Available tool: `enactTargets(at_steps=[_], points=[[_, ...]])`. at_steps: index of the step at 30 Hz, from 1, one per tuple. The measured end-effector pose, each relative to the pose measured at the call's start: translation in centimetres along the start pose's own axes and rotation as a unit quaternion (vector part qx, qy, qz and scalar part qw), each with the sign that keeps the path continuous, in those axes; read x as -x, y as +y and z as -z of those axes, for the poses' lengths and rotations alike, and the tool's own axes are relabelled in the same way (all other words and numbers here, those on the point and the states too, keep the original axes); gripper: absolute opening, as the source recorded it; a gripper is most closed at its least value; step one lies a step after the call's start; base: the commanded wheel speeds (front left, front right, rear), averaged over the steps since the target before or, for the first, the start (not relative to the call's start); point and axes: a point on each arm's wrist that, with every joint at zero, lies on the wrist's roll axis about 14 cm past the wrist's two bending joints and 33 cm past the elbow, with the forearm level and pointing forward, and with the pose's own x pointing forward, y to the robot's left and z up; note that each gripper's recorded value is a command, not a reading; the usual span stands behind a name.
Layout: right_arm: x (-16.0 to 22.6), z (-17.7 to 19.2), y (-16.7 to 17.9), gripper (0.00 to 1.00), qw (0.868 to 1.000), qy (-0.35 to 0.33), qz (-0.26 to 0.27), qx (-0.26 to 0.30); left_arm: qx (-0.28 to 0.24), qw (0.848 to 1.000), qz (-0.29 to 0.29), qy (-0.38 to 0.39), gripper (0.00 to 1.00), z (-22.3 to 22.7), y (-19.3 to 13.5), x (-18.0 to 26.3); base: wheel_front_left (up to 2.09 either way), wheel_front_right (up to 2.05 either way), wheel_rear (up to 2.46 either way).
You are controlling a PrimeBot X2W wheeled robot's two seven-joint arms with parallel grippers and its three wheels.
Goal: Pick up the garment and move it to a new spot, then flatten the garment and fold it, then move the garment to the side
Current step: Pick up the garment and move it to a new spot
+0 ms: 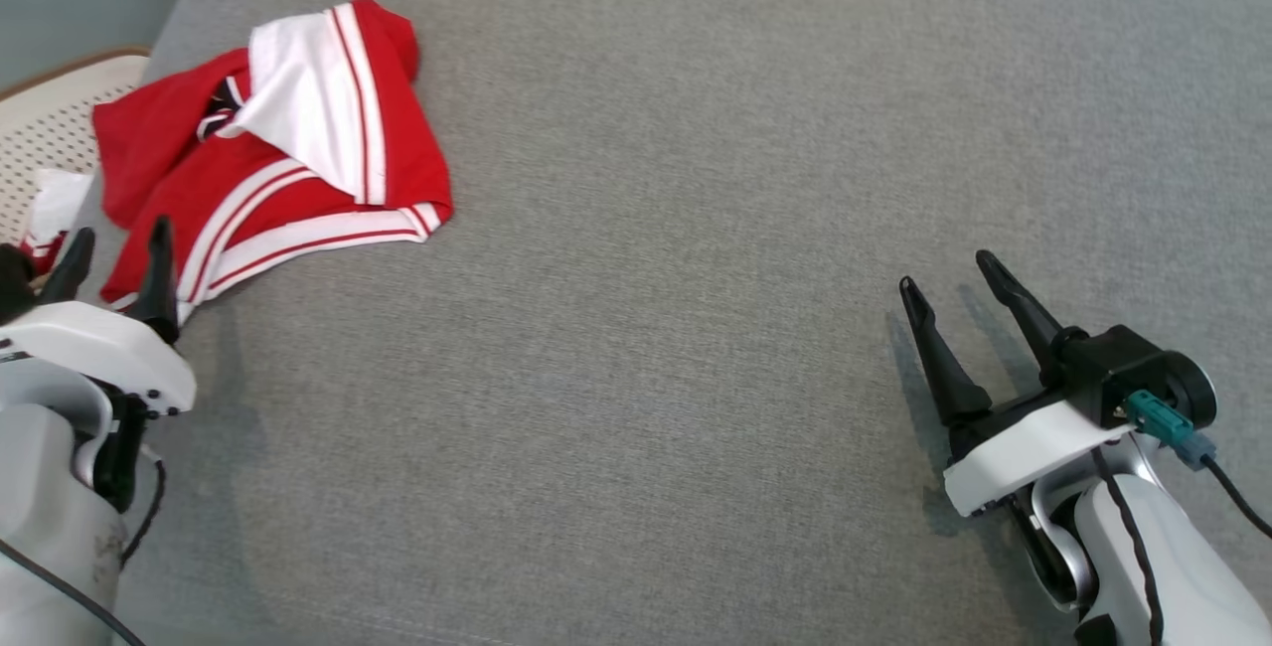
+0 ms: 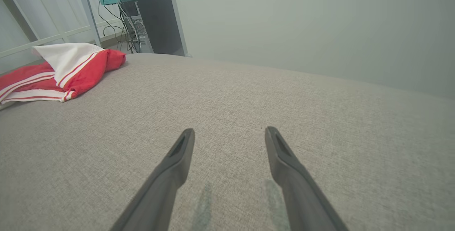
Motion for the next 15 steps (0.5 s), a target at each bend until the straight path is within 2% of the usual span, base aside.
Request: enactTargets(at_steps=[15], points=[[0.7, 1.5, -4.1, 1.00, 0.999, 0.011, 0.041, 0.000, -0.040, 0.995, -0.017, 0.094, 1.00, 4.1, 0.1, -5.0, 0.00, 0.00, 0.00]])
